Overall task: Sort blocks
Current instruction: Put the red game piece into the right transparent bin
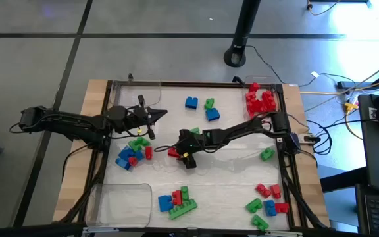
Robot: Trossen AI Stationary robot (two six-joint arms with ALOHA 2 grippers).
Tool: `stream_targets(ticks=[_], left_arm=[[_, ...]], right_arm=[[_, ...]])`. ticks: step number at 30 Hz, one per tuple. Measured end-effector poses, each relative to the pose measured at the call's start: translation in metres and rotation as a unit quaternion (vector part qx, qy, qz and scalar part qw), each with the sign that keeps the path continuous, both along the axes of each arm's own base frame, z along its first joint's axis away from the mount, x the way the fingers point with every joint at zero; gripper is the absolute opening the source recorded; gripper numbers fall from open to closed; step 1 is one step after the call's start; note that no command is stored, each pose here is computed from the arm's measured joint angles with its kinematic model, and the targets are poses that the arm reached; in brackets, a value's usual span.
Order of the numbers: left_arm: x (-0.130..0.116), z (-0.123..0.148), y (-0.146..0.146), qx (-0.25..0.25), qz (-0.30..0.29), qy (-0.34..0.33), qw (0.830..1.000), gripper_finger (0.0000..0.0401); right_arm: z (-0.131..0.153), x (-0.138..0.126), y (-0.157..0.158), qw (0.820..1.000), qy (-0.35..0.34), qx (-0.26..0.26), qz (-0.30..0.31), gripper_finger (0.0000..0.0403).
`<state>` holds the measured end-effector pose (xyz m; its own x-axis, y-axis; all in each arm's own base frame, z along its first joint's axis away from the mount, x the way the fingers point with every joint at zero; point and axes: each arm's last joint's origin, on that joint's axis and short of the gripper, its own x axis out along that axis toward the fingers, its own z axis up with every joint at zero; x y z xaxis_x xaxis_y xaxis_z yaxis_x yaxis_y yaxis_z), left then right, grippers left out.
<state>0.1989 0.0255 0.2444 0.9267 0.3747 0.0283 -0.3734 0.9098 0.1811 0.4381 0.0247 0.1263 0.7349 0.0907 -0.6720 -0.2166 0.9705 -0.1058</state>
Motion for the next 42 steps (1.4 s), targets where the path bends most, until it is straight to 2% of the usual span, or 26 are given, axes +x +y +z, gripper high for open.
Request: stream_targets(ticks=[10, 22, 33, 42], left_arm=[[0.0, 0.0001, 0.0, 0.0, 0.0, -0.001, 1.0, 0.0004], [0.0, 0.0001, 0.0, 0.0, 0.0, -0.001, 1.0, 0.0004], [0.0, 0.0001, 0.0, 0.0, 0.0, -0.001, 1.0, 0.0004], [0.0, 0.0001, 0.0, 0.0, 0.0, -0.001, 1.0, 0.0004]], right_arm=[[-0.002, -0.002, -0.0001, 1.0, 0.014, -0.005, 0.0, 0.0217], [-0.001, -0.001, -0.0025, 0.998, 0.003, -0.067, 0.004, 0.0117], [-0.0021, -0.0018, -0.0041, 0.995, 0.009, -0.103, 0.006, 0.0009], [0.0002, -0.0023, -0.0046, 0.992, 0.007, -0.127, 0.012, 0.0003]])
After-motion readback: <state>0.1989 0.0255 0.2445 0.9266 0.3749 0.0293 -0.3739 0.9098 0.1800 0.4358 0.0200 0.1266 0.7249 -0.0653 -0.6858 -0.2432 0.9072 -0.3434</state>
